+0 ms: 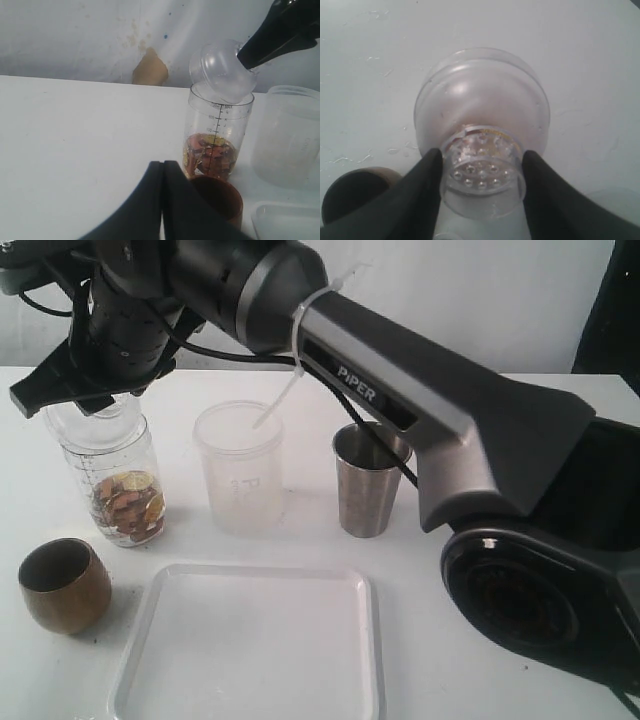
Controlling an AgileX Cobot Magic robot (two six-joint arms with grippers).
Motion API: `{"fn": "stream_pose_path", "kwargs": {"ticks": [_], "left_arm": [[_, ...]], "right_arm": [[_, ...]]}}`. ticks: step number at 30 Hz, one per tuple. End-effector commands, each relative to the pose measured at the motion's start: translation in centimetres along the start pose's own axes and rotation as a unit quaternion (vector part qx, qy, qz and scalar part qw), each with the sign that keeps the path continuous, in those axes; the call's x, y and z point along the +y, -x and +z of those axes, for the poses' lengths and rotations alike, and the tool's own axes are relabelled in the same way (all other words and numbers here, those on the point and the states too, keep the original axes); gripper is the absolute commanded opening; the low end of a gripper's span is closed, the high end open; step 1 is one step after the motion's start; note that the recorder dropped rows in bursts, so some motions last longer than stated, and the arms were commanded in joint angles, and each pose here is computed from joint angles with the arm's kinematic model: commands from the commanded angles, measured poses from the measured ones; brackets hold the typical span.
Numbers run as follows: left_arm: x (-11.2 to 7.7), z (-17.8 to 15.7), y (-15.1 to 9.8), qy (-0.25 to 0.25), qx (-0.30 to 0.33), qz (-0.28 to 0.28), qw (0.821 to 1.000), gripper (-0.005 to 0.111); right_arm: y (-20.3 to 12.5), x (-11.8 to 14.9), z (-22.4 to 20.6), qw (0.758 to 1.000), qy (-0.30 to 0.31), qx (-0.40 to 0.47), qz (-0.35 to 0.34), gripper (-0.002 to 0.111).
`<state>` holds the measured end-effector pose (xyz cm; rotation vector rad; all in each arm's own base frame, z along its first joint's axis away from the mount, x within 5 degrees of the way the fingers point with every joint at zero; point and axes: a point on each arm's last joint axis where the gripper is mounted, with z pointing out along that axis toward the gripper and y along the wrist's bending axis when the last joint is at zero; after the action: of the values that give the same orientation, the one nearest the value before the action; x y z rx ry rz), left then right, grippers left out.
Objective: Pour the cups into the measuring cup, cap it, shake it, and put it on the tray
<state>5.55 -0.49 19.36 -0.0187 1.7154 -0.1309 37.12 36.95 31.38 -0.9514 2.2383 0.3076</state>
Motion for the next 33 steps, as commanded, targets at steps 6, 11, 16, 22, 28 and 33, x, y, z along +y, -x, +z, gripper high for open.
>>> {"fn": "stream_pose_path", "kwargs": {"ticks": [6, 11, 16, 22, 28, 33], "left_arm": [[0.0, 0.0, -0.1, -0.003, 0.001, 0.002, 1.000, 0.000], [0.0, 0.0, -0.1, -0.003, 0.001, 0.002, 1.000, 0.000], [0.0, 0.0, -0.1, -0.003, 0.001, 0.002, 1.000, 0.000], [0.0, 0.0, -0.1, -0.003, 0.001, 0.002, 1.000, 0.000], [0.0, 0.0, -0.1, -0.003, 0.001, 0.002, 1.000, 0.000], [0.0, 0.0, -0.1, -0.003, 0.001, 0.002, 1.000, 0.000]], "right_arm": [[1.0, -0.1, -2.9, 1.000, -0.003, -0.020, -0.006, 0.004], [0.9, -0.5, -4.0, 1.000, -0.020, 0.007, -0.012, 0.004], [1.0, -0.5, -4.3, 1.000, -0.022, 0.002, -0.016, 0.004], [0.9, -0.5, -3.8, 0.999, -0.021, 0.006, -0.024, 0.004], [0.9, -0.5, -3.9, 1.000, -0.018, 0.006, -0.023, 0.004], [1.0, -0.2, -4.1, 1.000, -0.002, 0.004, -0.018, 0.004]]}}
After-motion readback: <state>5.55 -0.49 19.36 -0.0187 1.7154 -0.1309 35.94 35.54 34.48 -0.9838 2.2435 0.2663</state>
